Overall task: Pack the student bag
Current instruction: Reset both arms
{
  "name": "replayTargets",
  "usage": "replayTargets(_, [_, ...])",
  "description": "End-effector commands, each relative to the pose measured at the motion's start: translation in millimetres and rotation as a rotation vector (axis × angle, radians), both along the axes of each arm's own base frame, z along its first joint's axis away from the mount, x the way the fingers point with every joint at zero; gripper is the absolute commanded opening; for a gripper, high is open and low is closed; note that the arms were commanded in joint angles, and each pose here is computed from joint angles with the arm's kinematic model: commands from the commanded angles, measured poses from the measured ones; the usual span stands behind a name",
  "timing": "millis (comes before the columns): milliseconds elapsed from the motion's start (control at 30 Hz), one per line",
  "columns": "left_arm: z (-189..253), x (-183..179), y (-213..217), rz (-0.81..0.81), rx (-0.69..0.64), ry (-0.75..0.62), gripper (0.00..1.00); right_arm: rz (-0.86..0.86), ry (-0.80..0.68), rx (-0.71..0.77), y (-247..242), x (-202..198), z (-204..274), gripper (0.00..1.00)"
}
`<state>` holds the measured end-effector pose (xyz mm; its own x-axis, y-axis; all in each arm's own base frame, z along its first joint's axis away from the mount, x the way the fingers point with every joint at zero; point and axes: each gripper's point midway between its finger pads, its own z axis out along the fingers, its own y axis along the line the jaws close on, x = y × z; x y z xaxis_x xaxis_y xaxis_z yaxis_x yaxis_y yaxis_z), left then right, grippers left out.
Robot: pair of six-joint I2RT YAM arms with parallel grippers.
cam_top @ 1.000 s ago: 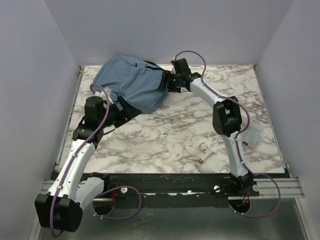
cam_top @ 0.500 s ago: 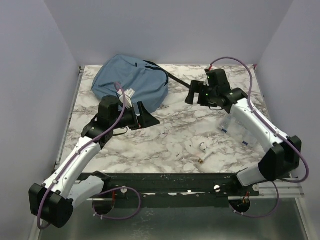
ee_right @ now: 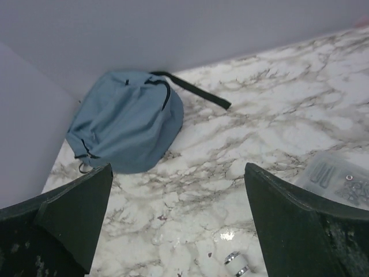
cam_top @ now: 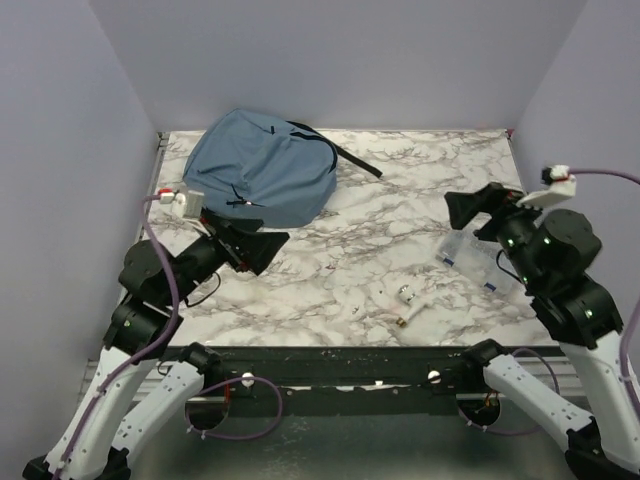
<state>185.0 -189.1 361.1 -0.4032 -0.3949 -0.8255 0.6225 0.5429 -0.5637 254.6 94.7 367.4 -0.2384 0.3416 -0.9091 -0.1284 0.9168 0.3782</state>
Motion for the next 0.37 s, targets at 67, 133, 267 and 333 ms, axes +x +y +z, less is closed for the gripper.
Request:
replayTargets(67, [48, 0, 48, 0.254, -0.032, -0.180, 0.98, -0.151, -0.154, 0.044, -43, -30, 25, 1.00])
replayTargets(133, [52, -1, 55, 0.284, -0.033, -0.189, 0.99, -0.148, -0.172, 0.055, -46, -37, 30, 1.00])
replayTargets(267, [59, -4, 63, 0.313, -0.020, -0.204, 0.98, -0.128, -0.151, 0.041, -45, -42, 26, 1.00])
replayTargets(333, [62, -6, 64, 0.316, -0.021, -0.211, 0.98, -0.130, -0.167, 0.035, -47, -45, 27, 1.00])
